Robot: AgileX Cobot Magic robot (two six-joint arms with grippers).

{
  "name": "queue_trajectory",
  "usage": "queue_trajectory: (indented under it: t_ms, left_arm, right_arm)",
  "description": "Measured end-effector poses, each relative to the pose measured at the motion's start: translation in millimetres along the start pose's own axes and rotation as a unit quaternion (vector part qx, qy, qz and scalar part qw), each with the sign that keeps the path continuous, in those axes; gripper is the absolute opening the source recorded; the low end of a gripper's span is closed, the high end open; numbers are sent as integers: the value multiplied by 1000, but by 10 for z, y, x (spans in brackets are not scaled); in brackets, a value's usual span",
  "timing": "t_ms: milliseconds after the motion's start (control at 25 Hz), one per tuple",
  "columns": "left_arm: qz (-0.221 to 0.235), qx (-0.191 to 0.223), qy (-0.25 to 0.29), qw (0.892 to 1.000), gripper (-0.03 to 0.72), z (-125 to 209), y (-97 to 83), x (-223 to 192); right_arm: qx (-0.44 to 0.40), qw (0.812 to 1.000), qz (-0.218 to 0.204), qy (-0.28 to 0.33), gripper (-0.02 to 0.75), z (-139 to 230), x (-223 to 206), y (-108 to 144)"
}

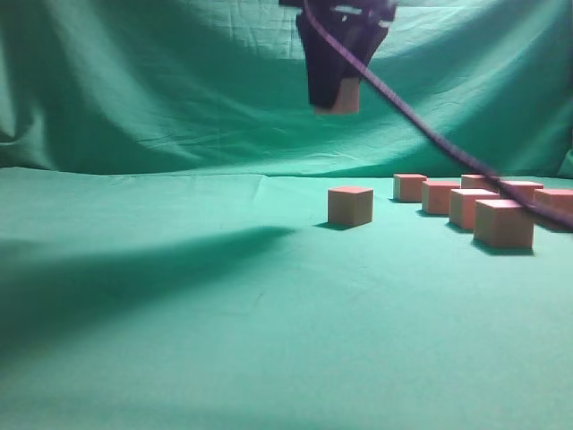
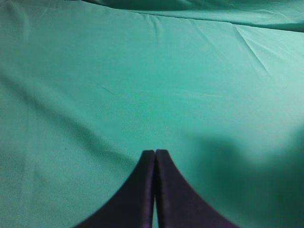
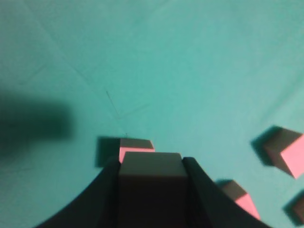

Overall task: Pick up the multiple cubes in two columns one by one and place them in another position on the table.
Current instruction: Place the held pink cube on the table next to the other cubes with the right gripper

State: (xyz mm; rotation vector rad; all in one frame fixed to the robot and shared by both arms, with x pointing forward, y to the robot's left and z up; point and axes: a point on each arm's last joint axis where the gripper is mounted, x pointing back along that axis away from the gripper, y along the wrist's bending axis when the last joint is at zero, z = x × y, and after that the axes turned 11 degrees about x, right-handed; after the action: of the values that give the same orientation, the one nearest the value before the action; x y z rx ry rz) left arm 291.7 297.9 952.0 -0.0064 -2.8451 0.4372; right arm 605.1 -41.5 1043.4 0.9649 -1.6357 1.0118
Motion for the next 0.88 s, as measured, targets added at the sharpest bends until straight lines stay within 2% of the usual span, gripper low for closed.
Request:
queue_trajectory:
  t_ms: [320,480,880]
  left_arm:
    - [0,0,0,1000,0,0,0,0]
    - [0,0,0,1000,0,0,0,0]
    - [0,0,0,1000,0,0,0,0]
  right_arm:
    - [127,990,-48,-35,265,-172,-422,24]
    - [174,982,-43,-53,265,-217,-523,22]
    - [210,975,-51,-46,265,-223,-814,28]
